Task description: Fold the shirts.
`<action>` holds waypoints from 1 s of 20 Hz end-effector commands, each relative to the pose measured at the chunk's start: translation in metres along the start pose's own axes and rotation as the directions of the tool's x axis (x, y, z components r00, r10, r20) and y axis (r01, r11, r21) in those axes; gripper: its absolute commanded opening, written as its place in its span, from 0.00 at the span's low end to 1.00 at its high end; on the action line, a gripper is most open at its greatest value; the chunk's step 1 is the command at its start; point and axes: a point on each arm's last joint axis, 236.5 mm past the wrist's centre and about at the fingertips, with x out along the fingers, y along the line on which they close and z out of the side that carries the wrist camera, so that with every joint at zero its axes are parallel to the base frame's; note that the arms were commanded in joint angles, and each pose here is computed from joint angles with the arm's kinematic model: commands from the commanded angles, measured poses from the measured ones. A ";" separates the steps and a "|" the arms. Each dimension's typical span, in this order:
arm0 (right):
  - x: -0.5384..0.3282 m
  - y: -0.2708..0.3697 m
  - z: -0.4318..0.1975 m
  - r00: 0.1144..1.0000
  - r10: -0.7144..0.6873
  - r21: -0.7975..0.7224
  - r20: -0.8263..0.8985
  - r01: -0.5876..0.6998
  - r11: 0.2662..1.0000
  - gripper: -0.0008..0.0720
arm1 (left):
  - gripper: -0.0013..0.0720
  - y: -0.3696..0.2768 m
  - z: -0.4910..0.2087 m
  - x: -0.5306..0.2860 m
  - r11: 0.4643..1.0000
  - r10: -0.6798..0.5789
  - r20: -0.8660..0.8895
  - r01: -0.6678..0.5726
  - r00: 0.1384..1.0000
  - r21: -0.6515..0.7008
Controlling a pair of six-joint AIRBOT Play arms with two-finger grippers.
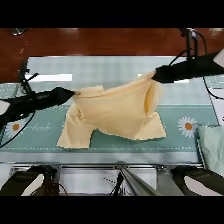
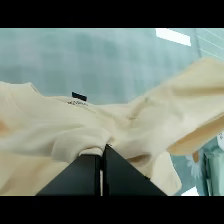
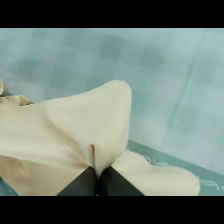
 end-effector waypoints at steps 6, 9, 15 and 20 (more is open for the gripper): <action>0.083 -0.011 0.038 0.969 0.223 0.203 -0.105 -0.199 0.959 0.88 | 0.98 0.018 -0.004 0.091 1.000 0.020 -0.181 -0.020 0.983 0.004; 0.054 -0.055 0.016 0.971 0.095 0.150 -0.219 -0.063 0.987 0.88 | 0.98 0.032 0.012 0.056 0.994 0.075 -0.286 -0.047 0.955 0.103; -0.044 -0.153 -0.027 0.986 -0.104 0.313 -0.131 0.141 0.939 0.88 | 0.98 0.153 0.004 -0.037 0.919 0.288 -0.397 -0.368 0.871 -0.141; -0.021 -0.143 -0.147 0.991 0.033 0.497 -0.129 0.035 0.867 0.88 | 0.98 0.184 -0.051 -0.024 0.920 0.258 -0.458 -0.361 0.851 -0.151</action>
